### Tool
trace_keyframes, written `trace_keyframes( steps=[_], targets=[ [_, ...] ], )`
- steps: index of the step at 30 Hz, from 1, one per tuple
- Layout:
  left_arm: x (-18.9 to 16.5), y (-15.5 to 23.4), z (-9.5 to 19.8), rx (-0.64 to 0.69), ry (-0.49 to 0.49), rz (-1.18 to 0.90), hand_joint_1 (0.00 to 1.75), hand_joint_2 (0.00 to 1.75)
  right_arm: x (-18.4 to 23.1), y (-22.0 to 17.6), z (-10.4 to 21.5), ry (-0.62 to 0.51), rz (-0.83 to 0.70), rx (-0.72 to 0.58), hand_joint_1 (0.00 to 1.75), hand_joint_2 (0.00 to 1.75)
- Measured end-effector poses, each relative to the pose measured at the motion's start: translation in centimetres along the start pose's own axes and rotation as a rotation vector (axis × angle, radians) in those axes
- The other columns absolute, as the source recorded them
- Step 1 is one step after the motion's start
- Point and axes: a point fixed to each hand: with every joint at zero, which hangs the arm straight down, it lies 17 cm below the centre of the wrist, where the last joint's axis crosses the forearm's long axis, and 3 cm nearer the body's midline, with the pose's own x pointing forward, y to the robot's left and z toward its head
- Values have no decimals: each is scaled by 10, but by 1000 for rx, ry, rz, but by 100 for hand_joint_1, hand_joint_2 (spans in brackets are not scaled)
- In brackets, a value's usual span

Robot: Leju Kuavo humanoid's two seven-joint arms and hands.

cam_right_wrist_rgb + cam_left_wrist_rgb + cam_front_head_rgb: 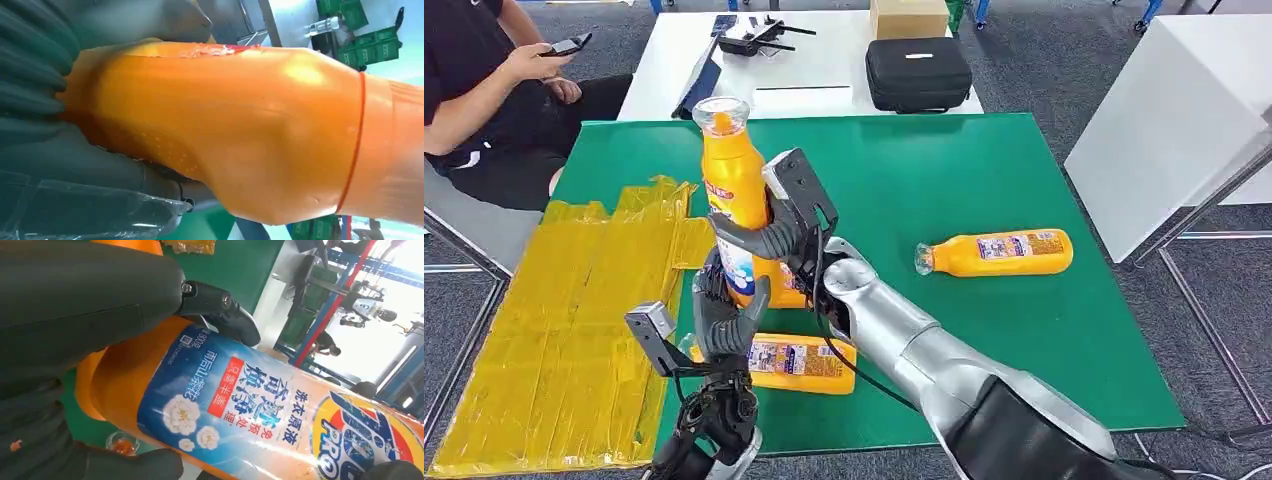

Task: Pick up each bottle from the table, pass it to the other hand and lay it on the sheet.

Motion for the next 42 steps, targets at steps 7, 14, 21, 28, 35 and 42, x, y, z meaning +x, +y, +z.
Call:
trace_keyframes(
  steps=[7,14,21,28,35,42],
  targets=[
    [0,1,0,-2,1,1,175,175,-1,0,0,2,1,-1,0,0],
    [4,1,-2,-7,-5,15,175,175,-3,4,2,1,7,24,0,0],
    [7,5,-3,4,-13,21,175,175,-7,10,5,8,5,50,0,0],
    [9,7,-4,8,-16,25,175,175,-8,11,8,-13,40,72,0,0],
    [18,27,-10,48,-57,-7,175,175,-8,9,10,-50,181,101,0,0],
    [22,40,-14,71,-68,-21,175,175,-6,2,10,-57,181,83,0,0]
  ],
)
